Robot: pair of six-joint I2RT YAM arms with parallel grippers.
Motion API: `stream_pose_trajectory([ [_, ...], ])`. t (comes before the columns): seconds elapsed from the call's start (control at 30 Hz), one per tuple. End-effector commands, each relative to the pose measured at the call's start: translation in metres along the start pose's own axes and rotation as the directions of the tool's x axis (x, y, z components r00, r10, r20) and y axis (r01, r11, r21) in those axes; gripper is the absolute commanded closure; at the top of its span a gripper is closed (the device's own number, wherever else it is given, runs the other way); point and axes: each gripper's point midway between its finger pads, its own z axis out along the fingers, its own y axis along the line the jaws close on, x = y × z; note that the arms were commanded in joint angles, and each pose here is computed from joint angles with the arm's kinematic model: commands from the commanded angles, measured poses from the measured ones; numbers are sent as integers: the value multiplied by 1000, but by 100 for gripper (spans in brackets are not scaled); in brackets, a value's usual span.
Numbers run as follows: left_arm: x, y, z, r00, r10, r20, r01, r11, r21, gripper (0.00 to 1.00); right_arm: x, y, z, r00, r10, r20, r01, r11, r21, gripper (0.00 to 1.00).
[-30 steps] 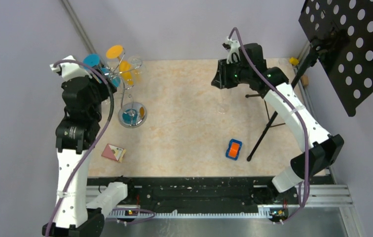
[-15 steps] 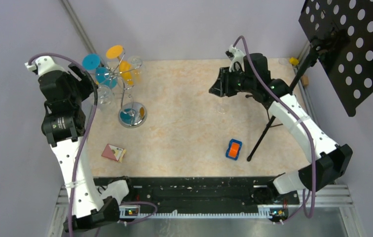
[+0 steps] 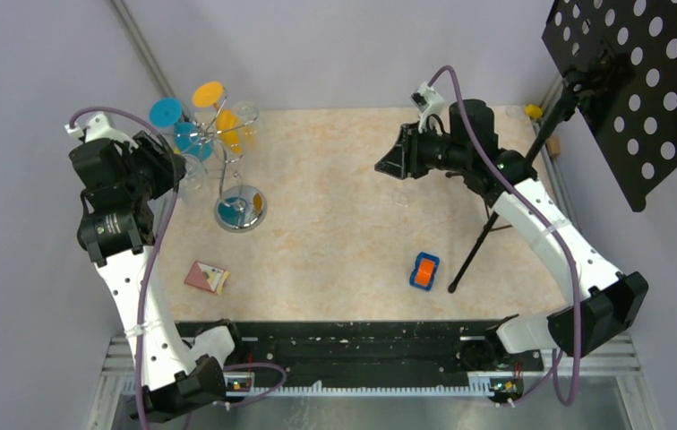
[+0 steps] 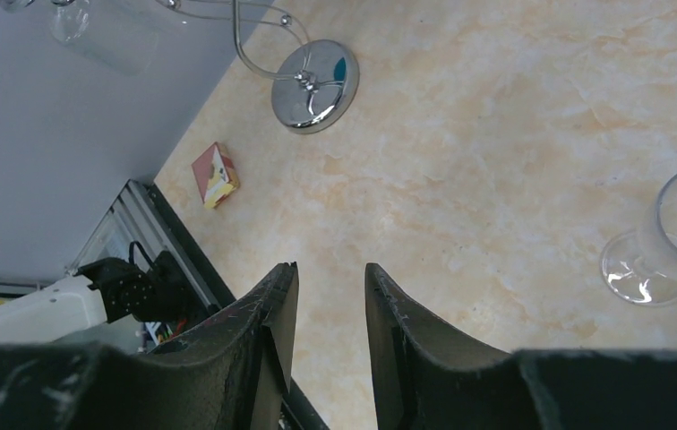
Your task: Take the wine glass off the wine glass rack
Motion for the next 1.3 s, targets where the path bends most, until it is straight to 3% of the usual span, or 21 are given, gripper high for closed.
stream_pose_trajectory([
  [0.0, 4, -3, -3, 1000, -19, 3, 19, 999, 26, 50, -16, 14, -11, 997, -31, 66, 34, 998, -48, 65],
  [0.1, 6, -5, -4, 999, -33, 2, 33, 999, 40, 59, -17, 16, -12, 997, -32, 72, 36, 998, -55, 65],
  [0.5, 12, -1, -6, 998, -66, -2, 66, 998, 18, 65, -19, 16, -13, 996, -18, 87, 22, 999, -47, 67],
  [0.7, 17, 3, -6, 998, -69, 2, 69, 998, 7, 76, -18, 15, -13, 996, -11, 90, 16, 999, -46, 67],
  [1.07, -7, -4, -16, 972, -180, 154, 176, 984, 42, 75, -14, 13, -11, 996, 3, 88, 2, 999, -49, 68],
  [1.27, -8, 0, -14, 947, -269, 175, 267, 963, 32, 73, -13, 13, -10, 996, 8, 90, -4, 999, -51, 68],
])
